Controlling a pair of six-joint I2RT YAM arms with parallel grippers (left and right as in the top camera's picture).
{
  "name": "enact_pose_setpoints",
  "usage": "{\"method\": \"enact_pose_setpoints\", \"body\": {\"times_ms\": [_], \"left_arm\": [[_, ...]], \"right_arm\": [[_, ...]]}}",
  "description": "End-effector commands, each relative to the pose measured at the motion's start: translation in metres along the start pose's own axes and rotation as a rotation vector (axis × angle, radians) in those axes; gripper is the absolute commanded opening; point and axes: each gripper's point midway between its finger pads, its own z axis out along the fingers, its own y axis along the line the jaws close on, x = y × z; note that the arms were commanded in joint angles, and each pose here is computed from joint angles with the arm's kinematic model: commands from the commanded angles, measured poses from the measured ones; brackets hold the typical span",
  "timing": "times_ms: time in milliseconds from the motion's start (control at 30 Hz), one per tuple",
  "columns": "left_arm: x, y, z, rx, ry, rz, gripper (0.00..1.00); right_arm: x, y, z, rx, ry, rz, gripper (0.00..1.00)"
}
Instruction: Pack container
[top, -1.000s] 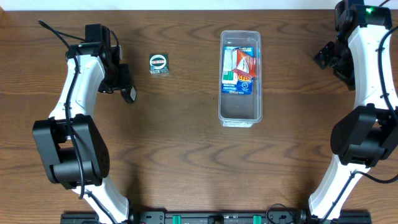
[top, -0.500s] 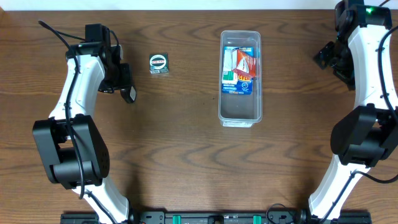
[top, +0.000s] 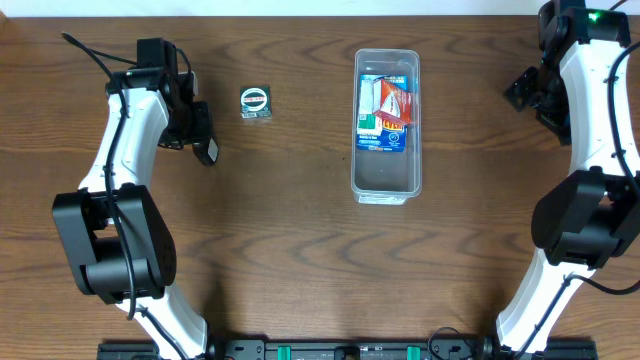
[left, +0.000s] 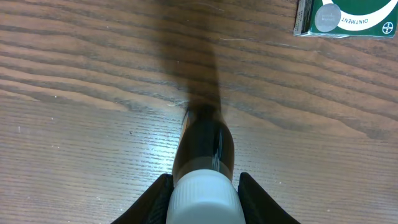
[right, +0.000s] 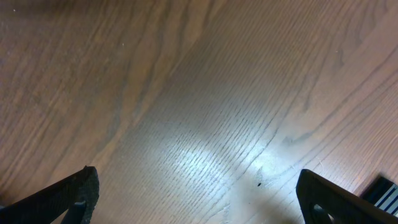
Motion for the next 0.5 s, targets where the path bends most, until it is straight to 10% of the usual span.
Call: {"method": "enact_pose_setpoints", "body": {"times_ms": [0,467], "left_arm": [[0.004,-0.001,0.008,0.009,0.024,0.005,0.33],[-0.019,-0.006,-0.049,0.018,-0.100,0.008,0.33]], "right_arm": [[-0.004,-0.006,-0.008,-0.003,-0.025,0.026,0.99],[-0.004,-0.006,-0.008,-0.003,-0.025,0.026,0.99]]}}
